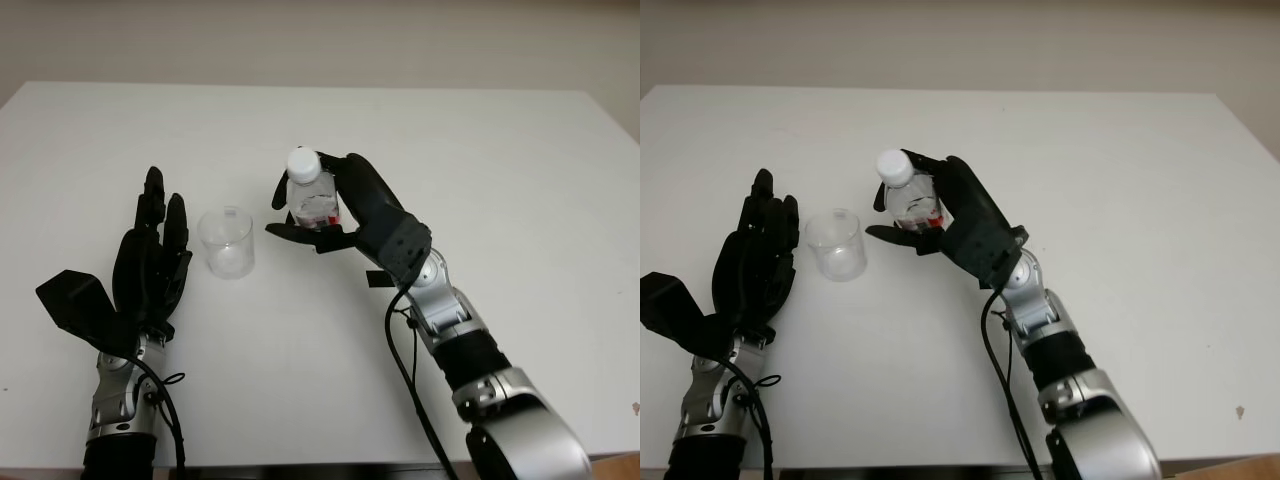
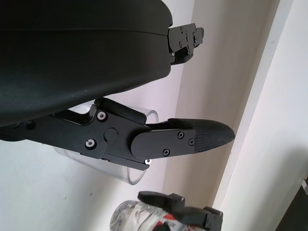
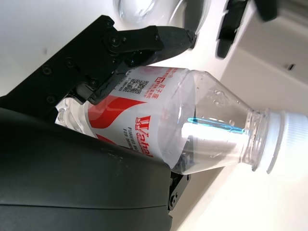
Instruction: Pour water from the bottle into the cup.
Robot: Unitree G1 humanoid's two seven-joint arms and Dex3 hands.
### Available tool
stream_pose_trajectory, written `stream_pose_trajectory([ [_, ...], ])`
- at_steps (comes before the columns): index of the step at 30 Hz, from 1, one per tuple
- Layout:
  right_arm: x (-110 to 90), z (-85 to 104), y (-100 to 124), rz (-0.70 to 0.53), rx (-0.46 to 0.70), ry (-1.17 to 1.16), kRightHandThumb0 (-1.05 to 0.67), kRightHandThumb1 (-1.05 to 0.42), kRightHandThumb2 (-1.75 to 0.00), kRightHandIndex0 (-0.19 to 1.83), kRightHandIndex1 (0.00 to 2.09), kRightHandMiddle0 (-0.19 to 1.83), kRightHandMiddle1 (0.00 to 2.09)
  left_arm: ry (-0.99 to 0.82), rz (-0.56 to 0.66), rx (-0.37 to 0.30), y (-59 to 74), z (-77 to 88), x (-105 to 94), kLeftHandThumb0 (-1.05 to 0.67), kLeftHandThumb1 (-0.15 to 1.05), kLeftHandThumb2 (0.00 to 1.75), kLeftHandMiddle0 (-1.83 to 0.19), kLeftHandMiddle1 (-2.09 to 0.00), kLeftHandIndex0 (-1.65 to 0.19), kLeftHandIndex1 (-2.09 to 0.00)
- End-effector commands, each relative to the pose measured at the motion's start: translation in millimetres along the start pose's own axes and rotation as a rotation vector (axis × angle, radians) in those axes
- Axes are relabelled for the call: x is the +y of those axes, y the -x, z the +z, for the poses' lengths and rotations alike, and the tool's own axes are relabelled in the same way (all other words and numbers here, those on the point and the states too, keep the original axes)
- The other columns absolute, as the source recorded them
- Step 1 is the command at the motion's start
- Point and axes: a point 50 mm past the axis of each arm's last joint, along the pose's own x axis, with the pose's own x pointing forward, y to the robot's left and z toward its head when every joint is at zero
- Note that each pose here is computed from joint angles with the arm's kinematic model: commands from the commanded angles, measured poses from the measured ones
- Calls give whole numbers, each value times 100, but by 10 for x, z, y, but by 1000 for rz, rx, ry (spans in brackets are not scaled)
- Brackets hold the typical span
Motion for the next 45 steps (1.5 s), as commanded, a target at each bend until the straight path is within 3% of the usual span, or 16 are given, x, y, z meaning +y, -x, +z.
stream_pose_trajectory([
  [1,-82,39,-99,-12,-25,84,-9,-79,-64,168,209,152,209,14,-4,-14,-9,13,-20,-71,105,45,16,-5,15,-5],
  [7,-130,17,-243,-2,-14,280,-15,-89,-44,156,209,119,209,20,3,-8,6,-3,-28,-71,105,45,17,-5,15,-5],
  [14,-191,43,-358,39,-16,467,-19,-94,-33,139,209,89,209,15,2,-5,14,-11,-27,-71,105,46,18,-5,15,-5],
  [19,-222,107,-440,34,-44,635,-21,-92,-32,131,209,83,209,14,-4,-4,17,-19,-27,-71,105,46,19,-5,17,-5],
  [21,-222,145,-481,38,-49,668,-23,-92,-31,125,209,78,209,18,-3,-3,18,-23,-32,-71,105,46,19,-5,17,-5],
  [22,-219,171,-509,37,-48,681,-22,-95,-24,110,209,64,209,21,-5,-2,18,-26,-35,-71,105,46,19,-5,17,-5],
  [25,-203,229,-564,36,-53,712,-22,-98,-16,109,209,62,209,23,-4,0,22,-32,-46,-71,105,46,19,-5,17,-5],
  [38,-139,393,-705,50,-65,814,-26,-101,-13,91,209,51,209,32,9,-1,30,-57,-63,-72,105,46,18,-5,16,-6],
  [44,-94,444,-712,46,-154,951,-27,-100,-12,95,209,52,209,40,12,1,27,-60,-75,-72,105,46,19,-5,17,-5],
  [45,-85,449,-712,50,-167,979,-28,-101,-11,92,209,40,209,41,11,0,26,-59,-77,-72,105,45,19,-5,17,-5],
])
